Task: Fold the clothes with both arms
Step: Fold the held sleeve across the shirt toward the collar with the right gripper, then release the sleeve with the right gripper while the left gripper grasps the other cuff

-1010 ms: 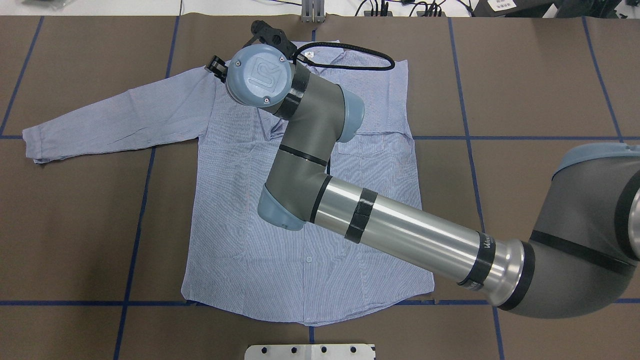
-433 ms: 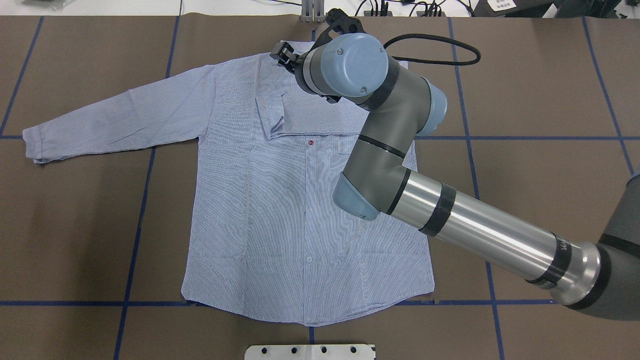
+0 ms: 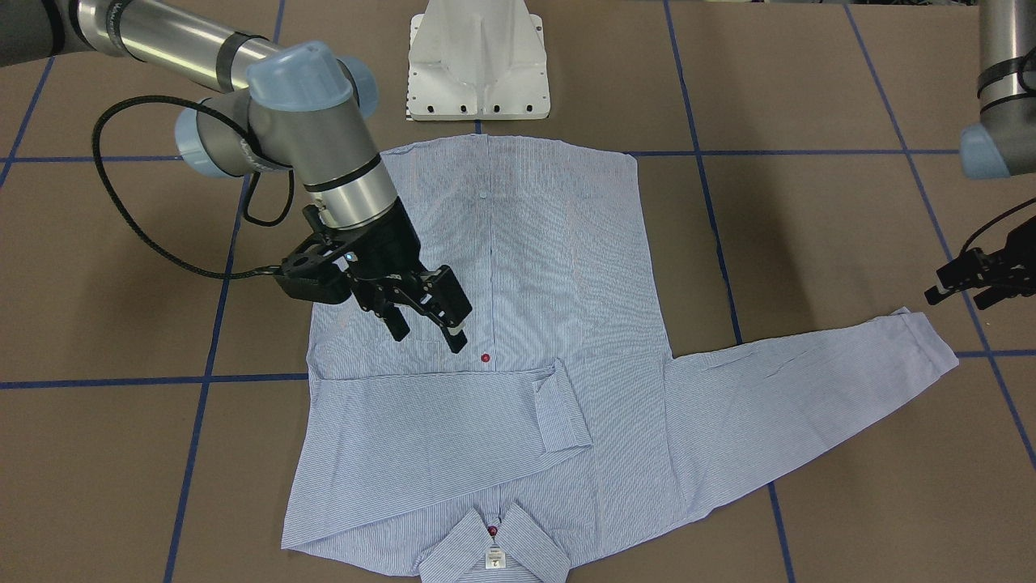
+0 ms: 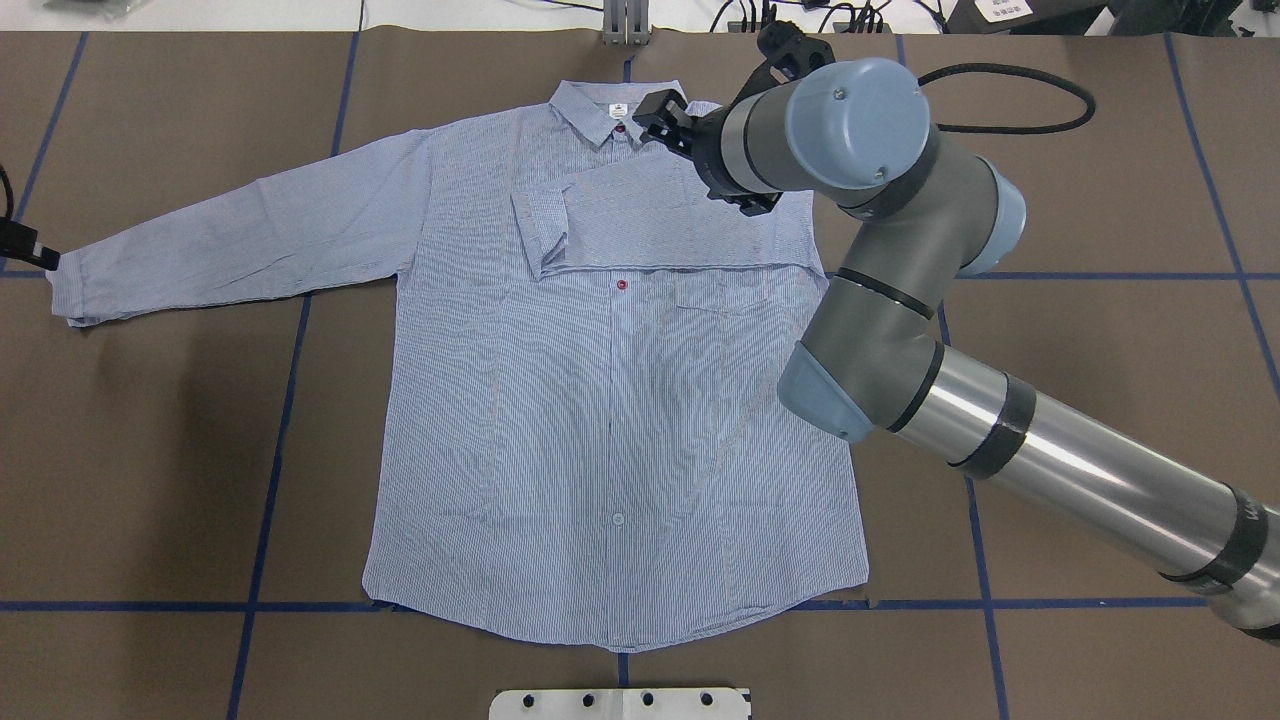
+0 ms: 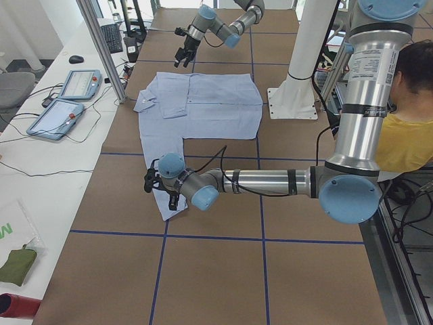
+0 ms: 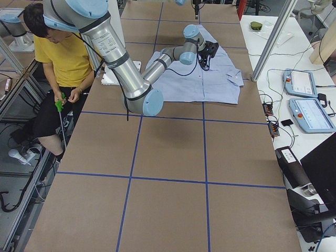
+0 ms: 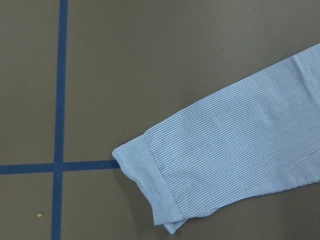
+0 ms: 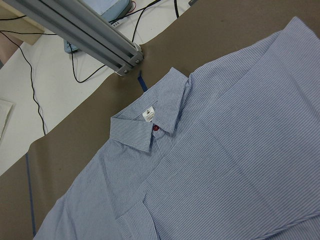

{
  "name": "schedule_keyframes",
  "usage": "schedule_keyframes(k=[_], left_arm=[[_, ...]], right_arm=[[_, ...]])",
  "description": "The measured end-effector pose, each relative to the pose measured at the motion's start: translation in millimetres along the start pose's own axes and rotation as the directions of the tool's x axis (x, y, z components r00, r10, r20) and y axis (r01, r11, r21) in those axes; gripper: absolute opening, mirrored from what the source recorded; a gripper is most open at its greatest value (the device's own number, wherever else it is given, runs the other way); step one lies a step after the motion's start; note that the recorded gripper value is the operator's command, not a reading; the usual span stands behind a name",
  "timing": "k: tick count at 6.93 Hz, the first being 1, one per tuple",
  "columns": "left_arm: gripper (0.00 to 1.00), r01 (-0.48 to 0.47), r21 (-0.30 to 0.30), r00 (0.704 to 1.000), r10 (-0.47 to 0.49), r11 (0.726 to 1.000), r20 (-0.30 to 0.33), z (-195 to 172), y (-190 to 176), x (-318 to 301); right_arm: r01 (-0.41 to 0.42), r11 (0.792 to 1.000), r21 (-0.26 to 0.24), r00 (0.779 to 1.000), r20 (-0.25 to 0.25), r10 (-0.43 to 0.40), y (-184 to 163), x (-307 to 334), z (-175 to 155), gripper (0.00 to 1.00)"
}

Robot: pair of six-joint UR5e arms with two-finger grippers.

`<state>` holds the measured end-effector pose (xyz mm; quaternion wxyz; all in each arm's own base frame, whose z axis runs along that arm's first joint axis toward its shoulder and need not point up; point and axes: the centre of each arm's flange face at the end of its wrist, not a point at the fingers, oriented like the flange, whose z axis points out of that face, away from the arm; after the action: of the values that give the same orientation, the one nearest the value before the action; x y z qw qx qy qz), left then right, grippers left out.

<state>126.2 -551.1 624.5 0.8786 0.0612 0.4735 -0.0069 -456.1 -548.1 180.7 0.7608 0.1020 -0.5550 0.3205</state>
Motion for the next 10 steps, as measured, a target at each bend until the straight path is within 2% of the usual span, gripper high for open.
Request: schedule_keyframes(k=[2, 4, 6, 7, 8, 9, 10], left_arm=[[0.77, 0.003, -0.018, 1.0, -0.003, 1.0, 0.023, 36, 6, -6], [0.65, 0.014, -0.016, 0.999, -0.013, 1.0, 0.053, 47, 9, -17], [0.64, 0.026, -0.022, 0.998, -0.025, 0.999, 0.063, 52, 11, -24], [0.58, 0.03, -0.026, 0.997, -0.029, 0.999, 0.066, 54, 13, -27], [0.37, 0.032, -0.03, 0.997, -0.03, 0.999, 0.068, 56, 14, -28], [0.0, 0.031, -0.035, 0.997, -0.029, 0.999, 0.068, 58, 15, -27], [0.0, 0.029, -0.039, 0.997, -0.027, 0.999, 0.067, 60, 15, -26]], right_arm=[[0.003, 1.0, -0.002, 1.0, -0.008, -0.003, -6, 10, -3, 0.99], [0.006, 1.0, 0.002, 1.0, -0.015, -0.006, -7, 14, -1, 1.0], [0.005, 1.0, 0.003, 1.0, -0.019, -0.005, -8, 15, 1, 0.99], [0.004, 1.0, 0.004, 1.0, -0.022, -0.004, -8, 17, 2, 0.99], [0.004, 1.0, 0.005, 1.0, -0.027, -0.004, -9, 20, 3, 0.99], [0.003, 1.0, 0.006, 0.999, -0.031, -0.003, -10, 24, 4, 0.99], [0.002, 1.0, 0.01, 0.999, -0.035, -0.001, -13, 26, 4, 0.99]])
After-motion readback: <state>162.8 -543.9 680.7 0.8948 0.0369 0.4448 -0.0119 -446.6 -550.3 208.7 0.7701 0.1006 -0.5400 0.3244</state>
